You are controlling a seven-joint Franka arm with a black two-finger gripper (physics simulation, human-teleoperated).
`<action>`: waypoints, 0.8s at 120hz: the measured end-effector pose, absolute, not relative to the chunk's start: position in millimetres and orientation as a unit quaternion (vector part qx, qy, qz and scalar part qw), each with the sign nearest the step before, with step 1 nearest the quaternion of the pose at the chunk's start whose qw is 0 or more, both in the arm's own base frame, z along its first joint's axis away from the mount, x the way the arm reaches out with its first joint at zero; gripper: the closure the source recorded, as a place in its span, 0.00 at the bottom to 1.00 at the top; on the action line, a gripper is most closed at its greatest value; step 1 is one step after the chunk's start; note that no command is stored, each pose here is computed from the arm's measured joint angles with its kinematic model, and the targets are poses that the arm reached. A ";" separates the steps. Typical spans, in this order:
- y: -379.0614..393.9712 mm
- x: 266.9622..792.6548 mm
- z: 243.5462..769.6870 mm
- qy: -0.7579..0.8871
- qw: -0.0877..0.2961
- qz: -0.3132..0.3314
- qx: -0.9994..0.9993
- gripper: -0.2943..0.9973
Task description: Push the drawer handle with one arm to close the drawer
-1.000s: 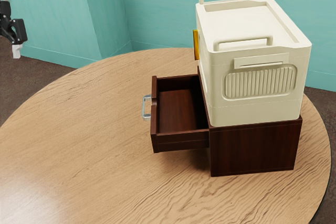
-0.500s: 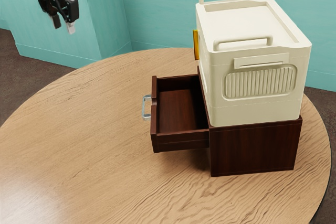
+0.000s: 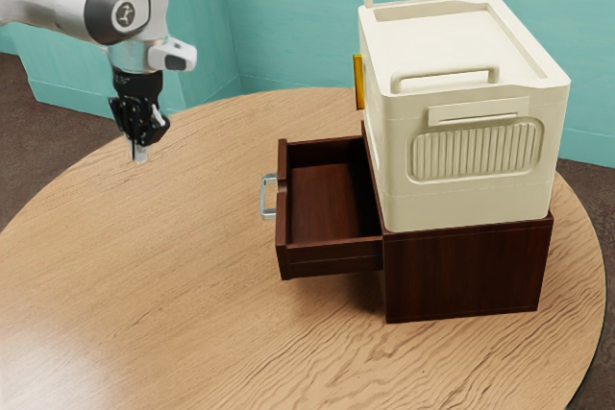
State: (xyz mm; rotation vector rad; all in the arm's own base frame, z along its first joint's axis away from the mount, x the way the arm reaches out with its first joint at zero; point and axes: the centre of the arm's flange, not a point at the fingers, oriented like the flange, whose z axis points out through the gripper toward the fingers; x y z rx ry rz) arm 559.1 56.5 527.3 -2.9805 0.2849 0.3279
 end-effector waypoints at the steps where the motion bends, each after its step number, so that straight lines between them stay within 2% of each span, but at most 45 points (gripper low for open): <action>1: 56.5 559.4 525.1 0.095 0.065 0.107 -0.988 0.82; 31: 53.3 572.4 462.5 0.126 0.062 0.046 -0.989 0.83; 54: 30.8 590.3 446.5 0.160 0.074 -0.014 -0.984 0.83; 96: -22.1 597.0 422.8 0.221 0.082 -0.057 -0.970 0.84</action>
